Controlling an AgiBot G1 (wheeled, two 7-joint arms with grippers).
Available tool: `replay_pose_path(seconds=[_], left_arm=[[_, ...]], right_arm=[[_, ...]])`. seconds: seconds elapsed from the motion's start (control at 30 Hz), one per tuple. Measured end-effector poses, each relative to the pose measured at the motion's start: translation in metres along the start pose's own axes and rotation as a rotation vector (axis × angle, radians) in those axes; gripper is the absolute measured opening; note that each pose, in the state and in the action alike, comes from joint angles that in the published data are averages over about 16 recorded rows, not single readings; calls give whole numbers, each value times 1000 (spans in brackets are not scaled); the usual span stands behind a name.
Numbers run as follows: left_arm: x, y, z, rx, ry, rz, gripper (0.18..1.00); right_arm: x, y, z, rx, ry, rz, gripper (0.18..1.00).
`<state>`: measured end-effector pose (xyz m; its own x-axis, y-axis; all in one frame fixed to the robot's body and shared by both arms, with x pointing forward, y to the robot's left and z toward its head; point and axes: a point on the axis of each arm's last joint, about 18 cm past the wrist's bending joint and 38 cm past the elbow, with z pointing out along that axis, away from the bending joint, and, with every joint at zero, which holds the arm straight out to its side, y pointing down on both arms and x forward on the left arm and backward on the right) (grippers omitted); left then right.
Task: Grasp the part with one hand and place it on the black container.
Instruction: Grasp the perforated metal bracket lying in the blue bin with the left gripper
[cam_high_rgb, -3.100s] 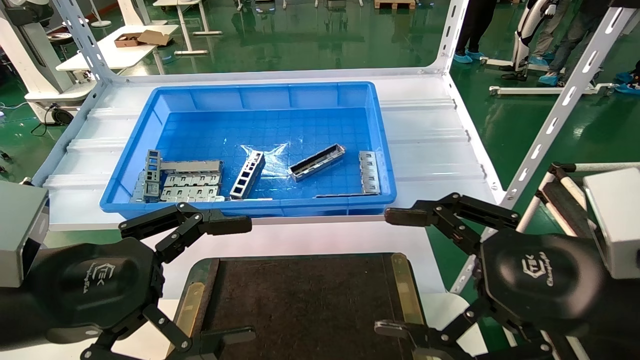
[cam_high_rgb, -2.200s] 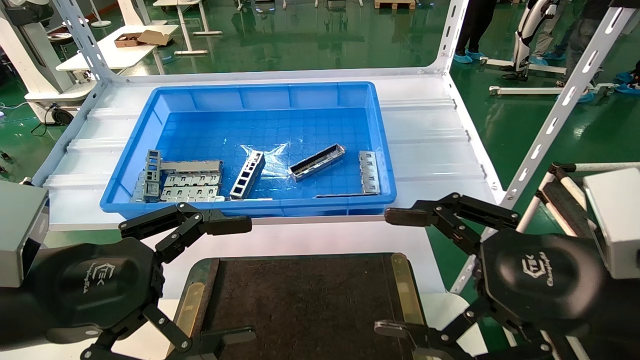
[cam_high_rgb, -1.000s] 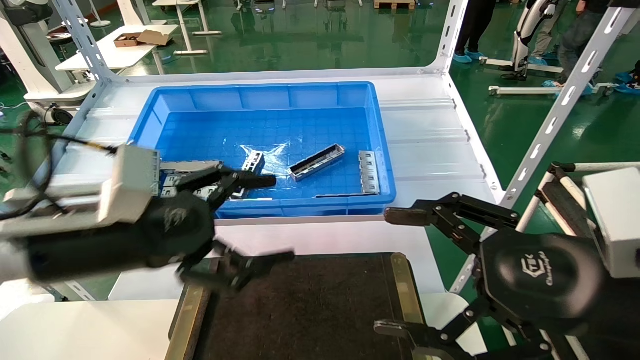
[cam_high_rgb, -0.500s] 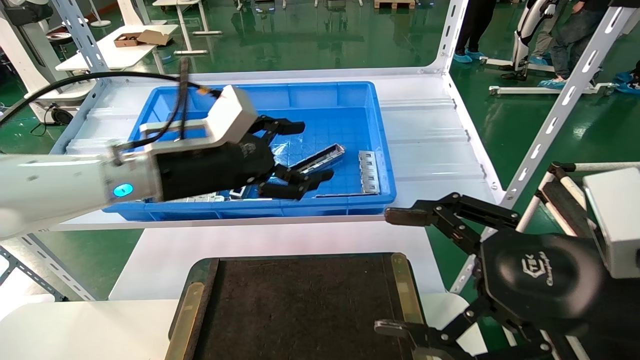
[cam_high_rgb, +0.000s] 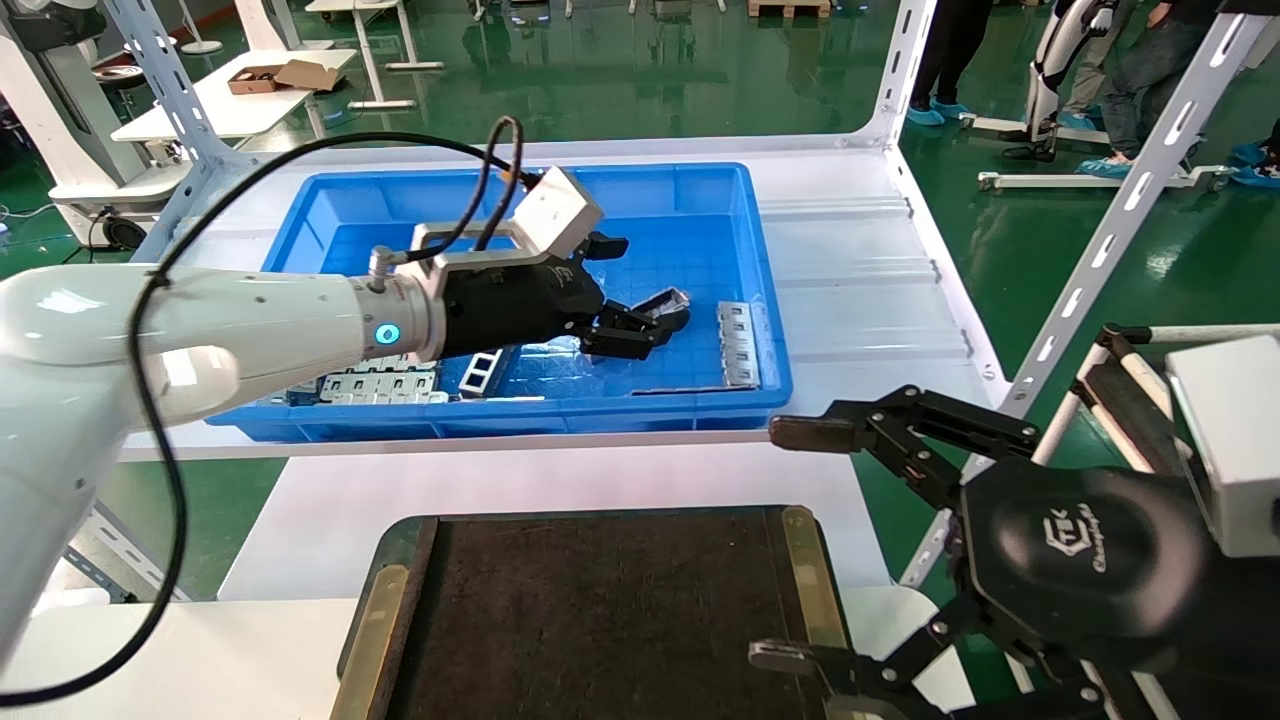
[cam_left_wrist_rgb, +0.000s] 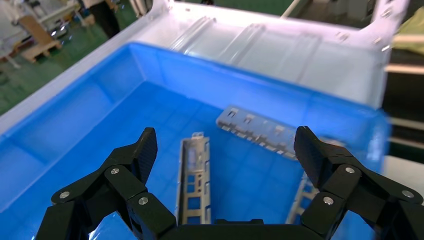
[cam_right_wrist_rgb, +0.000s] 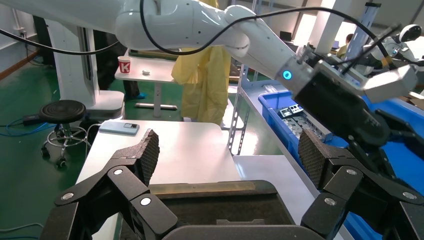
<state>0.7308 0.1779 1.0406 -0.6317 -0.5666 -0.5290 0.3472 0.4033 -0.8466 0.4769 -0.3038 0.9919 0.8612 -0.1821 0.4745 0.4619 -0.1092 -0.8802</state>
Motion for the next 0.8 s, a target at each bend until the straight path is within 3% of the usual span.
replay_pose_path(seconds=[0.8], left_arm=[[-2, 35, 27, -130, -121, -81, 1000]], right_arm=[[0, 0, 0, 0, 0, 0, 1000]])
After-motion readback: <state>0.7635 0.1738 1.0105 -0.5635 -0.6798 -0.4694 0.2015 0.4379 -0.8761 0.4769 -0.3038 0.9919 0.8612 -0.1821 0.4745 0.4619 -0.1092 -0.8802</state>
